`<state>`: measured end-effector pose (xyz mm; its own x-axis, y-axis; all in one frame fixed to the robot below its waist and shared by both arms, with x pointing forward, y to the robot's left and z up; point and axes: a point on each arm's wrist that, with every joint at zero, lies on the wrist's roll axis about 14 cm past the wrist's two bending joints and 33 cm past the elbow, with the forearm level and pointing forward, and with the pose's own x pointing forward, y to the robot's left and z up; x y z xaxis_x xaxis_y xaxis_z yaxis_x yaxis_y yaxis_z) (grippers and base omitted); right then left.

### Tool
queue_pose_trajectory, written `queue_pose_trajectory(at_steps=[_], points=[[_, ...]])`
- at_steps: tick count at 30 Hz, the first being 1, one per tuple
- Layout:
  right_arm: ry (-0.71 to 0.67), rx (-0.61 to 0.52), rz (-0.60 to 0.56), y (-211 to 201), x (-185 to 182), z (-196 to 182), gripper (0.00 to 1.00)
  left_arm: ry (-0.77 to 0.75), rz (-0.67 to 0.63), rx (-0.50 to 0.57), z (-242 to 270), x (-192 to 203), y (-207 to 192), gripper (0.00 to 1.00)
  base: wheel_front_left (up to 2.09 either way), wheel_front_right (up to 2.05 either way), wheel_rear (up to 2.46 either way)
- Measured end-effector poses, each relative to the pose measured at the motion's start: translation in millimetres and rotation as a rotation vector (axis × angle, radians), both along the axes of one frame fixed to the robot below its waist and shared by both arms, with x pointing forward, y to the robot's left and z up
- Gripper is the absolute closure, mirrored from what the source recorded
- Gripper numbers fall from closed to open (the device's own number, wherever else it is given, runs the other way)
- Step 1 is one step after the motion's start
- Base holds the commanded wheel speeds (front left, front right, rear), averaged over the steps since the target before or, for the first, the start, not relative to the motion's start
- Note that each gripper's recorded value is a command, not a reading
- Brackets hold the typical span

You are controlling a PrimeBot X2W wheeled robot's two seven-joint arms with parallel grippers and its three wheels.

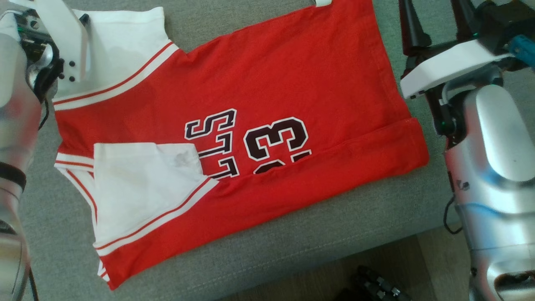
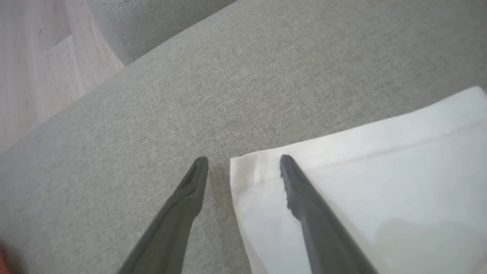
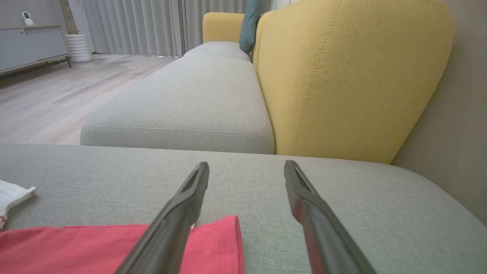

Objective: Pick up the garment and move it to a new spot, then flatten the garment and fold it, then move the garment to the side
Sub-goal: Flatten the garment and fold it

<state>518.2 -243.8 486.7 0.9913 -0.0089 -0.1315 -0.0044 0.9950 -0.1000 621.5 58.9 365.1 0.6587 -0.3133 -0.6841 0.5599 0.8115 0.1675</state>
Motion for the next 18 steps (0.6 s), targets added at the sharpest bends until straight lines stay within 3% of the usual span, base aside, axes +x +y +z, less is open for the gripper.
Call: queue_pose_trajectory(at_steps=[4, 5, 6, 12, 18], points=[[0.001, -0.003, -0.026, -10, 0, 0, 0.00, 0.033, 0.018, -0.024, -3, -1, -2, 0.00, 0.00, 0.00, 0.00], [-0.002, -0.004, -0.030, -12, 1, 2, 0.00, 0.047, 0.022, -0.033, -4, -3, -4, 0.57, 0.00, 0.00, 0.00], [-0.006, -0.006, -0.033, -14, 2, 3, 0.00, 0.055, 0.017, -0.035, -4, -5, -6, 1.00, 0.00, 0.00, 0.00], [-0.006, -0.013, -0.044, -22, 5, 4, 0.00, 0.042, 0.011, -0.086, 4, -9, -12, 1.00, 0.00, 0.00, 0.00], [0.026, -0.012, -0.029, -21, 10, -1, 0.00, -0.116, 0.021, -0.203, 43, -3, -10, 1.00, 0.00, 0.00, 0.00]])
